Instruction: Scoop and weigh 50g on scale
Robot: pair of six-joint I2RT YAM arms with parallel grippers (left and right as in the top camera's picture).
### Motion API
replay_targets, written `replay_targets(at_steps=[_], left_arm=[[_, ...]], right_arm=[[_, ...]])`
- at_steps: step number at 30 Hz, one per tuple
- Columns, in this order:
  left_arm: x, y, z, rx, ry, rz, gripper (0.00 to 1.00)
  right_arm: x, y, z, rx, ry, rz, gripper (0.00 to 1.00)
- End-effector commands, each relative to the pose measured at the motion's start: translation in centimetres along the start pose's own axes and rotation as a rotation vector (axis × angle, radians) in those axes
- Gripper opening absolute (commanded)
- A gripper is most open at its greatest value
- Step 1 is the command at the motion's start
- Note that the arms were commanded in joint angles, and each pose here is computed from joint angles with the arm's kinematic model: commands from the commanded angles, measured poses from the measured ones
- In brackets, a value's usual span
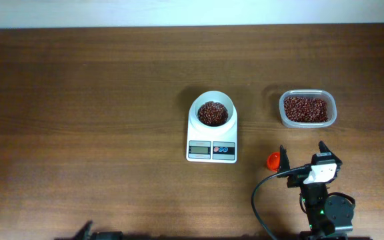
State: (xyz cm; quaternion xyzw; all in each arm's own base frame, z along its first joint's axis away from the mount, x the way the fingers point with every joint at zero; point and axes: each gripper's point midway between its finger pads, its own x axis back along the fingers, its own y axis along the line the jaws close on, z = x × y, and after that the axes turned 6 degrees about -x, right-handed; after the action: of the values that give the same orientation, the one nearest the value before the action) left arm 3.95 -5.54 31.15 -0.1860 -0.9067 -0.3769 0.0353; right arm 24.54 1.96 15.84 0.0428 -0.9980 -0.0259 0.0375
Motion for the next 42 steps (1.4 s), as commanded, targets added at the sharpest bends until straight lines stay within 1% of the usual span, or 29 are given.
replay_targets(at_steps=[1, 3, 4, 5, 6, 8, 10, 12, 15, 21, 28, 31, 39, 40, 42], left_arm=[[-3.2, 0.6, 1.7, 0.092, 0.040, -0.006, 0.99], [-5.3, 0.9, 2.4, 0.096, 0.036, -0.010, 0.99], [-6.2, 1.7, 2.6, 0.158, 0.032, -0.045, 0.99], [-7.3, 2.9, 2.9, 0.274, 0.021, -0.105, 0.99], [-7.9, 3.2, 3.2, 0.300, 0.017, -0.121, 0.99], [-9.0, 3.8, 3.8, 0.299, 0.019, -0.152, 0.99], [-9.7, 4.4, 4.6, 0.379, 0.025, -0.194, 0.99], [-10.5, 4.5, 5.1, 0.461, 0.016, -0.206, 0.99], [-11.9, 4.3, 5.9, 0.464, 0.016, -0.206, 0.99], [-15.9, 3.0, 9.0, 0.463, 0.012, -0.209, 0.99], [-18.0, 1.8, 11.8, 0.469, 0.044, -0.223, 0.99], [-19.3, 1.1, 13.2, 0.464, 0.028, -0.233, 0.99], [-21.0, 0.0, 15.1, 0.453, -0.009, -0.268, 0.99], [-20.9, 0.2, 15.2, 0.461, -0.005, -0.278, 0.99], [-20.7, 0.7, 15.8, 0.563, 0.005, -0.318, 0.99]], right_arm=[[0.0, 0.4, 0.2, -0.006, 0.004, -0.020, 0.99], [0.0, 0.4, 0.2, -0.006, 0.004, -0.020, 0.99], [0.0, 0.4, 0.2, -0.006, 0.004, -0.020, 0.99], [0.0, 0.4, 0.2, -0.006, 0.004, -0.020, 0.99], [0.0, 0.4, 0.2, -0.006, 0.004, -0.020, 0.99], [0.0, 0.4, 0.2, -0.006, 0.004, -0.020, 0.99], [0.0, 0.4, 0.2, -0.006, 0.004, -0.020, 0.99], [0.0, 0.4, 0.2, -0.006, 0.004, -0.020, 0.99], [0.0, 0.4, 0.2, -0.006, 0.004, -0.020, 0.99], [0.0, 0.4, 0.2, -0.006, 0.004, -0.020, 0.99], [0.0, 0.4, 0.2, -0.006, 0.004, -0.020, 0.99], [0.0, 0.4, 0.2, -0.006, 0.004, -0.020, 0.99], [0.0, 0.4, 0.2, -0.006, 0.004, -0.020, 0.99], [0.0, 0.4, 0.2, -0.006, 0.004, -0.020, 0.99], [0.0, 0.4, 0.2, -0.006, 0.004, -0.020, 0.99]])
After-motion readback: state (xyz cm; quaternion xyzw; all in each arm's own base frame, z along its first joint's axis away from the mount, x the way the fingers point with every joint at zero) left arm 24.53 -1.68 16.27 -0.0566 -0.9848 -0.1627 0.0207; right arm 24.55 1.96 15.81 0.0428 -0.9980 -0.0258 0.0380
